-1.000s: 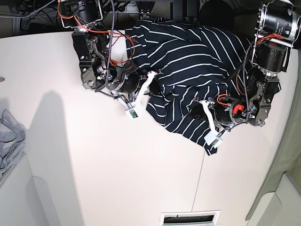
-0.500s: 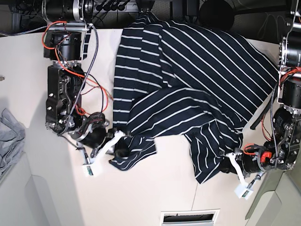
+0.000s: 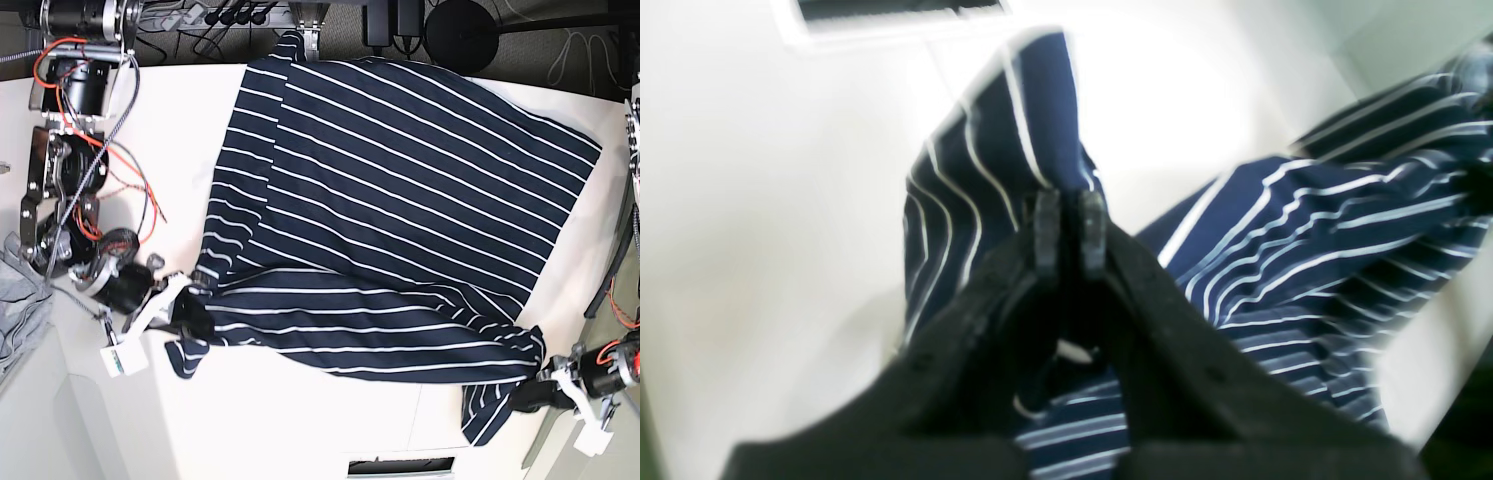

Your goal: Layout the t-shirt on the table in an organized manner, then fold the t-shirt properly

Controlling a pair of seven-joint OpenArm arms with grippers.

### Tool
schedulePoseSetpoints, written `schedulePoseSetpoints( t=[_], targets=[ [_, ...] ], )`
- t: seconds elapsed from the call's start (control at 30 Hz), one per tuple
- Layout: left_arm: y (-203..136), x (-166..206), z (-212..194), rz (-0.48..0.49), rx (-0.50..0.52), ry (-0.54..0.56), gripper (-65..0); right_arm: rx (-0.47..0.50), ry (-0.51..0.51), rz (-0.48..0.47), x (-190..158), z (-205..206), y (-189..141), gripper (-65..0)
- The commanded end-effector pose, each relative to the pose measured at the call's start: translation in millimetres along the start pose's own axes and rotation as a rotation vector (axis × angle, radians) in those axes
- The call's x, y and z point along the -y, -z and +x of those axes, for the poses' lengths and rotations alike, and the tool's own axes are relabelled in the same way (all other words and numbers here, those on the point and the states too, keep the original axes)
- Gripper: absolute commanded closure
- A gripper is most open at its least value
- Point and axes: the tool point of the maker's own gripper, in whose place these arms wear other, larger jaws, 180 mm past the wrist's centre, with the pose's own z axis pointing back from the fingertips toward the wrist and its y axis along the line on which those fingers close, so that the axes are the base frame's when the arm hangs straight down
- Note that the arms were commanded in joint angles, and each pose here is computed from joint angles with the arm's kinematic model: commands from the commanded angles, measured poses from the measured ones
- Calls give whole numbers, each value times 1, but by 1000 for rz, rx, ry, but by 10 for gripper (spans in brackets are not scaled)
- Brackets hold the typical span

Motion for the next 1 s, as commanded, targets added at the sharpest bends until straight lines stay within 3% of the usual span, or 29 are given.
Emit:
schedulePoseSetpoints(
  t=[0.0,0.13,0.3,0.4,0.47,0.63,0.83,0.87,0.97],
  targets=[
    [-11,-1,8,-16,40,-14,0,18,-11,1,1,1,-7,0],
    [-15,5,-72,-75,-86,-166,0,-49,62,-5,-4,-61,-17,0],
    [-12,25,-167,-108,-216,-295,-10,-85,123,-11,-11,-102,-27,0],
    [-10,31,-187,-102,-189,-341,-127,-86,121,-13,-10,-102,-27,-243],
    [-9,32,-189,-103,-182,-350,-156,-70,118,-11,-10,-96,-26,-317],
    [-12,28,-176,-106,-181,-342,-156,-10,82,2,-13,-68,-26,-317],
    [-33,15,-121,-99,-12,-331,-156,91,10,21,-26,-22,-24,-317],
    [-36,14,-113,-95,12,-322,-175,99,8,22,-28,-18,-20,-317],
    [-40,14,-100,-93,42,-292,-346,121,2,21,-35,-6,-7,-317]
  ],
)
